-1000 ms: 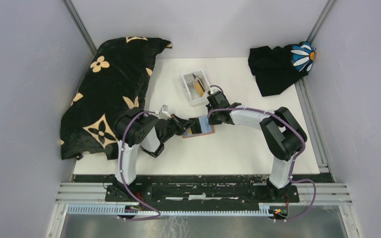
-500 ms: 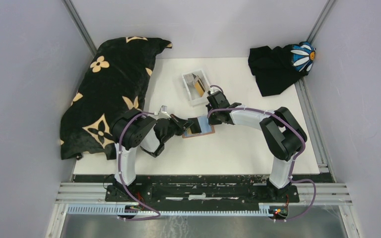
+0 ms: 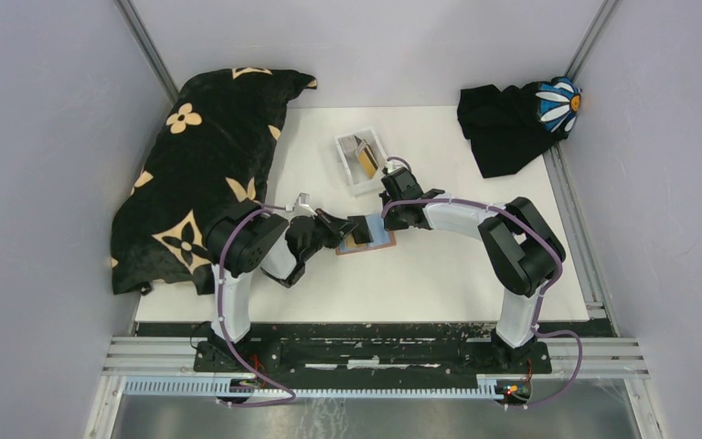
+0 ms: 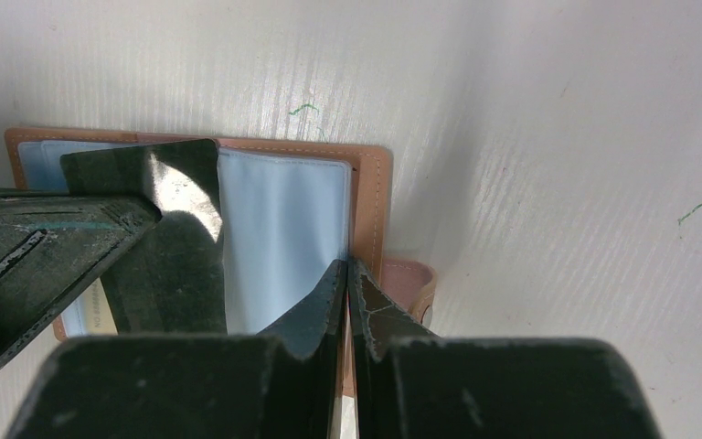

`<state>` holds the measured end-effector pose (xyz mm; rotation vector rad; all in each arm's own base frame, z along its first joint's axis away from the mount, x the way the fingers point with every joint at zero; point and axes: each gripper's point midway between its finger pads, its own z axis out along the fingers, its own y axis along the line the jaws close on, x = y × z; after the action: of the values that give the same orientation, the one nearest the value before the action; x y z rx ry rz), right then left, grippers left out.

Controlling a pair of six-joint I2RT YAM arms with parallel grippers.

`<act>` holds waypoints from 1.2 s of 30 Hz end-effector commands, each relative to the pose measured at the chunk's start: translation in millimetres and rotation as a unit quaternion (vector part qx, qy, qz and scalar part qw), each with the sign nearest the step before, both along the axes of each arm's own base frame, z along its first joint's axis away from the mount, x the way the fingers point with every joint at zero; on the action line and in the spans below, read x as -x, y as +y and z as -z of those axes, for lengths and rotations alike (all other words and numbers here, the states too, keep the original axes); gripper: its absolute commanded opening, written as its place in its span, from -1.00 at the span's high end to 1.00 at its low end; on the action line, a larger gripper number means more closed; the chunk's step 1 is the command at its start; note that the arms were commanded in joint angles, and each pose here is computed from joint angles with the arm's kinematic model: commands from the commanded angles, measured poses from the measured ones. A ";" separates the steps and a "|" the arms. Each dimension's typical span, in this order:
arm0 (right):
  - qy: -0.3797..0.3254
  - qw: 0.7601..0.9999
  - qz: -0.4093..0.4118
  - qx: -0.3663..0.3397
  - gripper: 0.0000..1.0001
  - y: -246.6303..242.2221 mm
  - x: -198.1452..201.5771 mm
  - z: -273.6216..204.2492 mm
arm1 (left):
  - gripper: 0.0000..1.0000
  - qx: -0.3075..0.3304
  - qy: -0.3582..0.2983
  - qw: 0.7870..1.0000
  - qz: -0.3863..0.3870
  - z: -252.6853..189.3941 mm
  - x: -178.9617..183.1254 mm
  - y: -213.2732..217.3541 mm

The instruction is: Put the credit cards into the card holder

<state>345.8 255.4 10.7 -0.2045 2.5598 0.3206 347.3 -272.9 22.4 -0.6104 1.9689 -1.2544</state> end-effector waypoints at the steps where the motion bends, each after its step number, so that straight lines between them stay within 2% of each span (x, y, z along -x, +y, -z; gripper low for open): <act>1: 0.075 0.997 -0.017 0.033 0.83 -3.9 34.4 63.4 | 0.94 -0.035 0.052 0.998 -0.017 29.5 6.3 8.1; 22: 0.073 0.997 -0.015 0.035 0.82 -4.6 32.8 62.8 | 0.94 -0.031 0.071 0.996 0.032 38.0 36.6 -2.8; 36: 0.076 0.996 -0.015 0.033 0.81 -4.1 34.5 65.1 | 0.94 -0.027 0.066 0.997 0.031 36.2 29.9 -8.8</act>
<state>345.9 255.4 10.4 -0.2054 2.5642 0.3171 334.0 -282.3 22.0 -0.5831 1.9910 -1.2884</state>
